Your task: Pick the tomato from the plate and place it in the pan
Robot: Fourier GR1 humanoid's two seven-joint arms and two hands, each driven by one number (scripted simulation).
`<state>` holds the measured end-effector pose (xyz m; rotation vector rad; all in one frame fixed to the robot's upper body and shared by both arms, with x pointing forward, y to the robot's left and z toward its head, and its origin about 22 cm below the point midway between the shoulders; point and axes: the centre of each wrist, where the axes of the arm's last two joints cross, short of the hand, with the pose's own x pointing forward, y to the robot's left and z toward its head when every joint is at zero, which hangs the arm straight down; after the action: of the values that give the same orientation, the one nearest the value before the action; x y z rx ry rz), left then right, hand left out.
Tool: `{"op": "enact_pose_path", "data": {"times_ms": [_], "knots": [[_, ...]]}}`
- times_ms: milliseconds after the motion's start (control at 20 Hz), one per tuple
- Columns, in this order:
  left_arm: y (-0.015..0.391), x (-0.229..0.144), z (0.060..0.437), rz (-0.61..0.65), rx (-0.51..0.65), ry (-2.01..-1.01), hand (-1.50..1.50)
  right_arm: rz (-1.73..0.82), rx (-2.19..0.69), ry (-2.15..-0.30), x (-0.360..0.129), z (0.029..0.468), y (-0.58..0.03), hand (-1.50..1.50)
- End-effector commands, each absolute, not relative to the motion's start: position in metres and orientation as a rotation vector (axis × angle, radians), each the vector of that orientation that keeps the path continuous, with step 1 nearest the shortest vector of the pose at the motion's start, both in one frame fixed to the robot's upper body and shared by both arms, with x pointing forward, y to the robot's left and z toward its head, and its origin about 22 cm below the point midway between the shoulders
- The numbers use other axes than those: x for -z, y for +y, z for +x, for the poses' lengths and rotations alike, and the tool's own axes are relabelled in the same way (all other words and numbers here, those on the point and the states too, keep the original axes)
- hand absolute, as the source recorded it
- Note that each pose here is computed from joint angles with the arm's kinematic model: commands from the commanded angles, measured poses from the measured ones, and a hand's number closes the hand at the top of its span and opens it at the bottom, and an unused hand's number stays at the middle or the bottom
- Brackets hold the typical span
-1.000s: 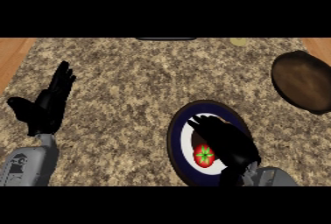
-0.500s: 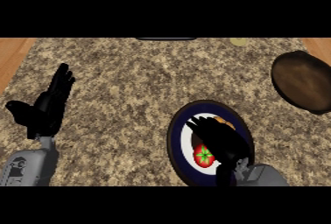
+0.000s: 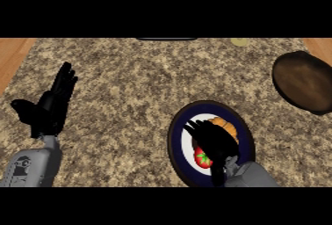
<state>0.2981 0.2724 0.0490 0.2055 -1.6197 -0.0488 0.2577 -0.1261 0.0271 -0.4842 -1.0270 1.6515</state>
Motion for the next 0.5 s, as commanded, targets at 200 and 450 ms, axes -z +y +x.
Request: {"op": "enact_pose_path", "data": {"times_ms": [200, 450], "knots": [[0.27, -0.047, 0.299, 0.194, 0.047, -1.626, 0.0, -0.332, -1.726, -1.051, -0.005, 0.267, -0.127, 1.5], [0.289, -0.049, 0.3, 0.206, 0.048, -1.617, 0.0, -0.386, -1.764, -1.096, 0.005, 0.263, -0.122, 1.5]]}}
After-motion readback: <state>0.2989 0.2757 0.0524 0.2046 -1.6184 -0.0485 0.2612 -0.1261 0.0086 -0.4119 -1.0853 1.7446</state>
